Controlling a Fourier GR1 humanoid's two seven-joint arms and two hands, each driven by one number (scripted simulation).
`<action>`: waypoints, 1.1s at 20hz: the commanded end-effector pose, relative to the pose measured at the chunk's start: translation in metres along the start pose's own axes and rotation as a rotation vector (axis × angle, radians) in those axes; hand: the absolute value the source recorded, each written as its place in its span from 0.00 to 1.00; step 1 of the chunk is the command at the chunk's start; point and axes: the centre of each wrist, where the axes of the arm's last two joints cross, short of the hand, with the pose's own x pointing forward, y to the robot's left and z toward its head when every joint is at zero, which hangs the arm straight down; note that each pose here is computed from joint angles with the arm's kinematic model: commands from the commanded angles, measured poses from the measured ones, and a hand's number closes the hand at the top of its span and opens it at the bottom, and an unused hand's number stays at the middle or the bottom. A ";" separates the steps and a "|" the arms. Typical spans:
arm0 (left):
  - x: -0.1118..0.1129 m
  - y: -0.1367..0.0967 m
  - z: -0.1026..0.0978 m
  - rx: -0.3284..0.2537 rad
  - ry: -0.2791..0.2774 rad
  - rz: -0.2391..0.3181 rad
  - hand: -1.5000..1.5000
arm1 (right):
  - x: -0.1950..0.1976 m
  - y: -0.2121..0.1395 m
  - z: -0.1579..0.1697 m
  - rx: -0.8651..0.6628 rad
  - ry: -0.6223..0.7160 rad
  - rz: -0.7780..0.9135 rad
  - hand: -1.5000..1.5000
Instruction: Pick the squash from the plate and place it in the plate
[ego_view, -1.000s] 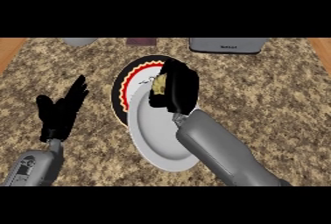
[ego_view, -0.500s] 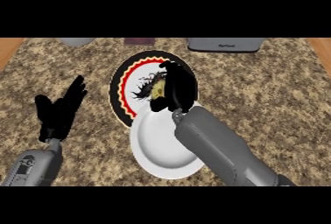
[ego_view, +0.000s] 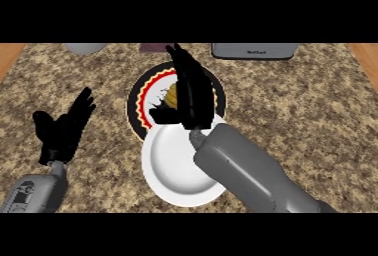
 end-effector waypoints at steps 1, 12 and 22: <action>-0.003 -0.002 0.002 -0.005 0.010 -0.001 0.50 | 0.029 -0.009 0.017 -0.051 -0.031 -0.197 0.00; 0.013 0.000 0.008 0.008 0.013 0.017 0.50 | -0.013 -0.029 0.023 0.070 0.170 -0.476 0.00; -0.017 0.026 0.022 0.011 0.007 0.001 0.50 | -0.062 -0.051 0.020 0.040 0.129 -0.456 0.00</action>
